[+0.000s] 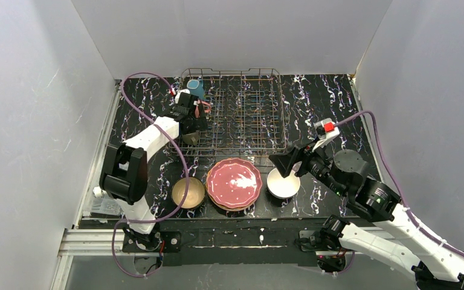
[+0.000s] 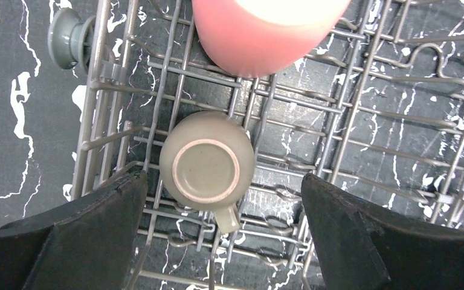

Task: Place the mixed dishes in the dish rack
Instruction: Turn the cup upside down in the dish rack.

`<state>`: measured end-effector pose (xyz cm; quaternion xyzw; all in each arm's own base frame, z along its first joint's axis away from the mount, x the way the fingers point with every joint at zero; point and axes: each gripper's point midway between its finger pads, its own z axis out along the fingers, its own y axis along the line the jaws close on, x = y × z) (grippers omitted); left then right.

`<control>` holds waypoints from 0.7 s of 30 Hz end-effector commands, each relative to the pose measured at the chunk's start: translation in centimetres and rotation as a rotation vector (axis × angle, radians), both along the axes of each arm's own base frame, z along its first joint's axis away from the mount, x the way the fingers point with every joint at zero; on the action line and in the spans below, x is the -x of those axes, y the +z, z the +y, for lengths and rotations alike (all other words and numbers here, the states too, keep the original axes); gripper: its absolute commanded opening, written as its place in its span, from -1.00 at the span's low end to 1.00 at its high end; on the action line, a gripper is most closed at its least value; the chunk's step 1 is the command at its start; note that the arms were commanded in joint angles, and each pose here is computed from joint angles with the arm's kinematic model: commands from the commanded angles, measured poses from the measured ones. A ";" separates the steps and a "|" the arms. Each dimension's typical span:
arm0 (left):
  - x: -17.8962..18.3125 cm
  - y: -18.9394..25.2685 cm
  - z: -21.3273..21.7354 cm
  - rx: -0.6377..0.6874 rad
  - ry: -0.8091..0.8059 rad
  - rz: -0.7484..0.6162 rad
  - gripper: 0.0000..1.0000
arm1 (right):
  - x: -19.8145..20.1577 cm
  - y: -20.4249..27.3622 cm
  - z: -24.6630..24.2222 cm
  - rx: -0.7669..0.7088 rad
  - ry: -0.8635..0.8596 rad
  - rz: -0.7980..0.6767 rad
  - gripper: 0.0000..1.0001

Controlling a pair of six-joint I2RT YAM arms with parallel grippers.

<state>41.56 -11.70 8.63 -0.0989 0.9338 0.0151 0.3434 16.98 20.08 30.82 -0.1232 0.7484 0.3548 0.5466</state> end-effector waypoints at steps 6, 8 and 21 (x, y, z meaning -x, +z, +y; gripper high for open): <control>0.8 6.8 0.1 0.035 -0.050 -0.103 0.97 | -0.5 1.0 -0.6 0.037 -0.056 0.056 0.72; 1.3 7.7 -0.2 0.060 -0.069 -0.114 0.97 | -0.5 0.5 -0.3 0.052 -0.053 0.083 0.71; 8.7 11.3 0.0 0.158 -0.160 -0.099 0.95 | -0.5 -2.5 2.8 0.111 0.022 0.224 0.66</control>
